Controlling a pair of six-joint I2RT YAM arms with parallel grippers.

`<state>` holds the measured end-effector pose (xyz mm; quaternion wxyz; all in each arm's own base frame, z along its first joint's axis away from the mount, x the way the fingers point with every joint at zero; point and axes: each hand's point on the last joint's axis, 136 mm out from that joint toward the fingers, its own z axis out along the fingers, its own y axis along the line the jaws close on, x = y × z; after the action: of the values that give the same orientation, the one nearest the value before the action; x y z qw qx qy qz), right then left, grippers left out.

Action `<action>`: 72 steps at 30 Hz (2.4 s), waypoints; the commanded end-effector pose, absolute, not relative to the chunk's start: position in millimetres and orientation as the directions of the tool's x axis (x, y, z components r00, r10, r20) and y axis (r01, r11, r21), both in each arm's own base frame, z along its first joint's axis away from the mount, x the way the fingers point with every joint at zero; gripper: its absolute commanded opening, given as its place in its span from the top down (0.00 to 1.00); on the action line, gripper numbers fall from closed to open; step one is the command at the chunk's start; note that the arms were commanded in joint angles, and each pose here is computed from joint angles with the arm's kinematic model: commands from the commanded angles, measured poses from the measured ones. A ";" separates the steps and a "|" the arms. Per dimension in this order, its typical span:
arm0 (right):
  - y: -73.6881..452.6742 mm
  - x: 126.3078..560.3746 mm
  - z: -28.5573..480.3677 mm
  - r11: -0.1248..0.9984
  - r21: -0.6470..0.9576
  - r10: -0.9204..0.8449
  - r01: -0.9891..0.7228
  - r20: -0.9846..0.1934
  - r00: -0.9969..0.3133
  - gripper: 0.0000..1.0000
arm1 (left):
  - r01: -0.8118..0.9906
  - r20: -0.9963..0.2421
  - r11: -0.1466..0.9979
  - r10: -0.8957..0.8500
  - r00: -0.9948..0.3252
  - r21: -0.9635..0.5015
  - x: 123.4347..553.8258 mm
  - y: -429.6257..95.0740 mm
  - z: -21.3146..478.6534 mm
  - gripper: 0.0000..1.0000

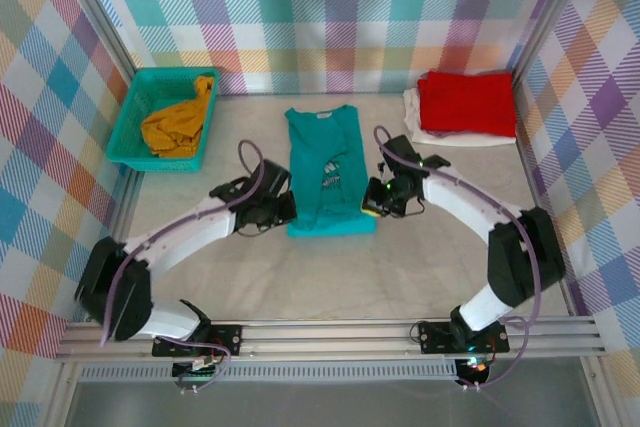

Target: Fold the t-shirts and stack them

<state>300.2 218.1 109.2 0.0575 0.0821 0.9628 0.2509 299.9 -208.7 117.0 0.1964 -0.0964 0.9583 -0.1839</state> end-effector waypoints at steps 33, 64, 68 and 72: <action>230.5 399.3 126.8 0.771 0.634 0.132 -0.064 -0.257 -0.957 0.68 | 0.076 -0.510 0.954 -0.088 -0.856 -0.291 401.0 -224.6 125.6 0.73; 228.7 251.3 45.8 0.814 0.566 0.145 0.133 0.024 -0.989 0.76 | -0.144 -0.366 0.940 -0.258 -0.894 -0.310 259.4 -177.9 48.2 0.71; 213.3 241.9 63.5 0.825 0.536 0.206 0.178 0.008 -0.978 0.69 | -0.268 -0.254 0.893 -0.371 -0.894 -0.362 237.7 -160.4 62.0 0.62; 207.1 233.2 52.7 0.827 0.530 0.213 0.184 0.008 -0.977 0.66 | -0.308 -0.156 0.857 -0.400 -0.903 -0.413 221.3 -162.7 48.4 0.55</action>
<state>250.5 223.0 76.7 0.0580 0.0751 0.9457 0.3110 253.5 -171.4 75.9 0.1962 -0.1554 0.9466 -0.2031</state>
